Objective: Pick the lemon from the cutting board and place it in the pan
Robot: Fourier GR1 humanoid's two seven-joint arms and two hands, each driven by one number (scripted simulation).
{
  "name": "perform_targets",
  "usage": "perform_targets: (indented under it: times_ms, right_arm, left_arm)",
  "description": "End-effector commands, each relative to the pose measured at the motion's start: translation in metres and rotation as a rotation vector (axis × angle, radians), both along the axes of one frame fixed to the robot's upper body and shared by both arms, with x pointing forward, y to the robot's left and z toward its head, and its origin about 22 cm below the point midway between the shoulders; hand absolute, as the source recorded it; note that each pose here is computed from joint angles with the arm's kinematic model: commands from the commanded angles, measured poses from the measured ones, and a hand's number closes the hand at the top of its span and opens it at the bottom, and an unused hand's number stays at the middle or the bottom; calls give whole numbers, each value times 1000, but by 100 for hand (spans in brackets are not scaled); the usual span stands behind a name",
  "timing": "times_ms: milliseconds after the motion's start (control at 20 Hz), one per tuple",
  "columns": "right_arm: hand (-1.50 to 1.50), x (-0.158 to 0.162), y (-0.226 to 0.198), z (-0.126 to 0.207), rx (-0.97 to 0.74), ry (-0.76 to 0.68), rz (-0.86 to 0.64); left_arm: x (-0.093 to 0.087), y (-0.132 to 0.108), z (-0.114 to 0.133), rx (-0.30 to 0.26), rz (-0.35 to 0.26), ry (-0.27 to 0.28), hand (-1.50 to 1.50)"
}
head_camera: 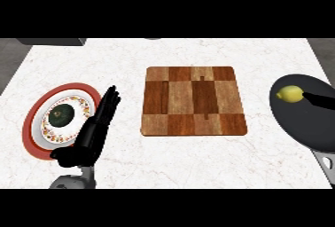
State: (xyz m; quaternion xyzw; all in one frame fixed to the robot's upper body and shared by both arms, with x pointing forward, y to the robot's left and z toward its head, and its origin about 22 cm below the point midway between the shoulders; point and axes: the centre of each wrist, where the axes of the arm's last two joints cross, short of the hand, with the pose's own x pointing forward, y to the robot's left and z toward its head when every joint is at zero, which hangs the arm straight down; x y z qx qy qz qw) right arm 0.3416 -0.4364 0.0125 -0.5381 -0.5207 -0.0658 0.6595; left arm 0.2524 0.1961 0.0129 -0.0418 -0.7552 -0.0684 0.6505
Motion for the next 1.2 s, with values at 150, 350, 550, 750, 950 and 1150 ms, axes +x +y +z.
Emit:
perform_targets:
  times_ms: [150, 350, 550, 750, 950, 1150]
  right_arm:
    - [-150, -13, -21, 3, 95, -286, -24]
    - [-150, -20, -28, -1, 177, -333, -6]
    - [-150, -57, -36, -25, 278, -386, 95]
    - [-150, -90, -44, -39, 330, -397, 223]
    - [-150, -106, -45, -34, 316, -411, 287]
    - [-150, -159, -31, -58, 281, -375, 297]
  left_arm:
    - [0, 3, 3, -6, 20, 11, 0]
    - [8, 10, -6, 12, 28, 18, 0]
    - [-11, 14, -8, 10, 37, 24, 0]
    - [-3, 1, -3, -4, 48, 34, 0]
    - [-4, 18, -6, -3, 63, 15, 0]
    - [-14, 9, 3, -10, 60, 24, 0]
